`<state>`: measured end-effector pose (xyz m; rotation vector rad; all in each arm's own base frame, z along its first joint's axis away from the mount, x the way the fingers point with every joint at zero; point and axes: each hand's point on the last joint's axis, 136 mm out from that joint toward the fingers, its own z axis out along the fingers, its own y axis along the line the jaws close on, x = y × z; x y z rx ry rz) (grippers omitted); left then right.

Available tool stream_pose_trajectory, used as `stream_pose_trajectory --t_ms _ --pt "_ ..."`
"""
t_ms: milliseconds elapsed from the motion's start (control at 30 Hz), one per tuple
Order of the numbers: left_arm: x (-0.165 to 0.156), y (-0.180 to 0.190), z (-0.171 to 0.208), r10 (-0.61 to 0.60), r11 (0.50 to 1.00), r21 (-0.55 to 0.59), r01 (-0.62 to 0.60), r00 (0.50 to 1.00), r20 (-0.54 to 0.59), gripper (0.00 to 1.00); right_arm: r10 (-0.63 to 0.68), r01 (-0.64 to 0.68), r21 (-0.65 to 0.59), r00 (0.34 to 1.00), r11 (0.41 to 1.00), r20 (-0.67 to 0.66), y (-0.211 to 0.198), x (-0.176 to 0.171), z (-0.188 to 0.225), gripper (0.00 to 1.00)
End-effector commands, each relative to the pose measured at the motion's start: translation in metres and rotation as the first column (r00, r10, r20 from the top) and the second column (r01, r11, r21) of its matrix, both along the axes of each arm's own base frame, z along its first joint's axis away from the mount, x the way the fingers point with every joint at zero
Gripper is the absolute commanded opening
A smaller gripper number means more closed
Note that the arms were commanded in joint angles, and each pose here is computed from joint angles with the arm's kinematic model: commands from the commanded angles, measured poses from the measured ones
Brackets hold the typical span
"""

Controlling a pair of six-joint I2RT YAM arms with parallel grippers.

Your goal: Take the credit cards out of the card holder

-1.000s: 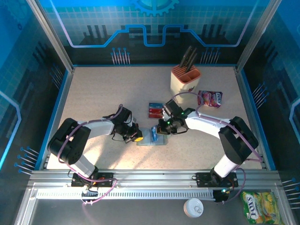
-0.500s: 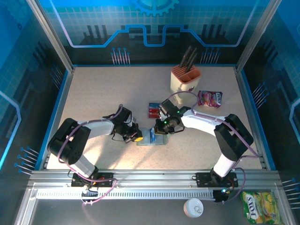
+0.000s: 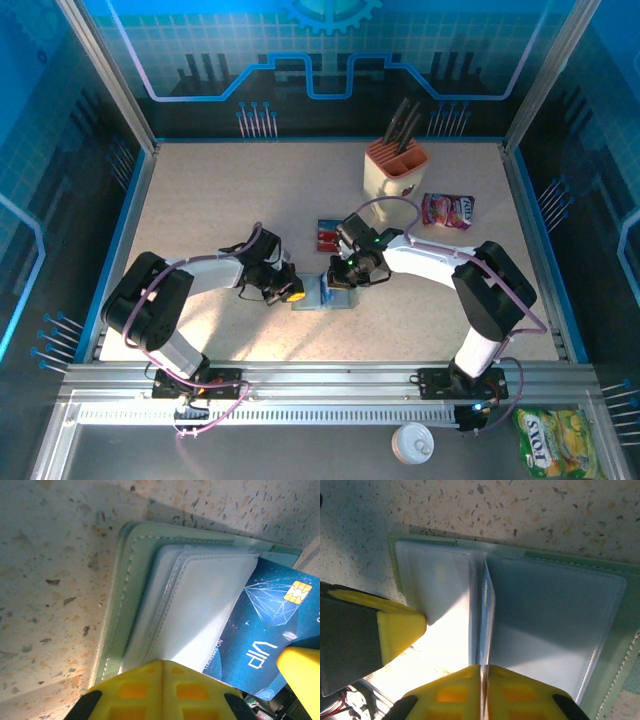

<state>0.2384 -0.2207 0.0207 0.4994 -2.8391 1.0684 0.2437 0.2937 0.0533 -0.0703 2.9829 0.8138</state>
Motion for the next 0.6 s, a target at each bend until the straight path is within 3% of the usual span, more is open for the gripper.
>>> stream_pose_trajectory --t_ms 0,333,567 --pt "-0.018 0.011 -0.017 -0.012 0.998 0.063 0.016 0.998 -0.064 0.00 0.010 -0.010 0.002 1.000 1.000 0.012 0.005 0.001 0.006 0.07" --pt "-0.003 0.004 0.009 -0.017 0.999 0.038 0.017 1.000 -0.001 0.05 0.022 -0.022 -0.003 0.997 1.000 0.072 -0.001 0.010 0.031 0.04" --pt "0.009 0.001 0.023 -0.029 0.999 0.037 0.028 0.999 0.029 0.09 0.210 -0.207 -0.034 0.963 0.978 0.169 -0.008 0.021 0.050 0.04"
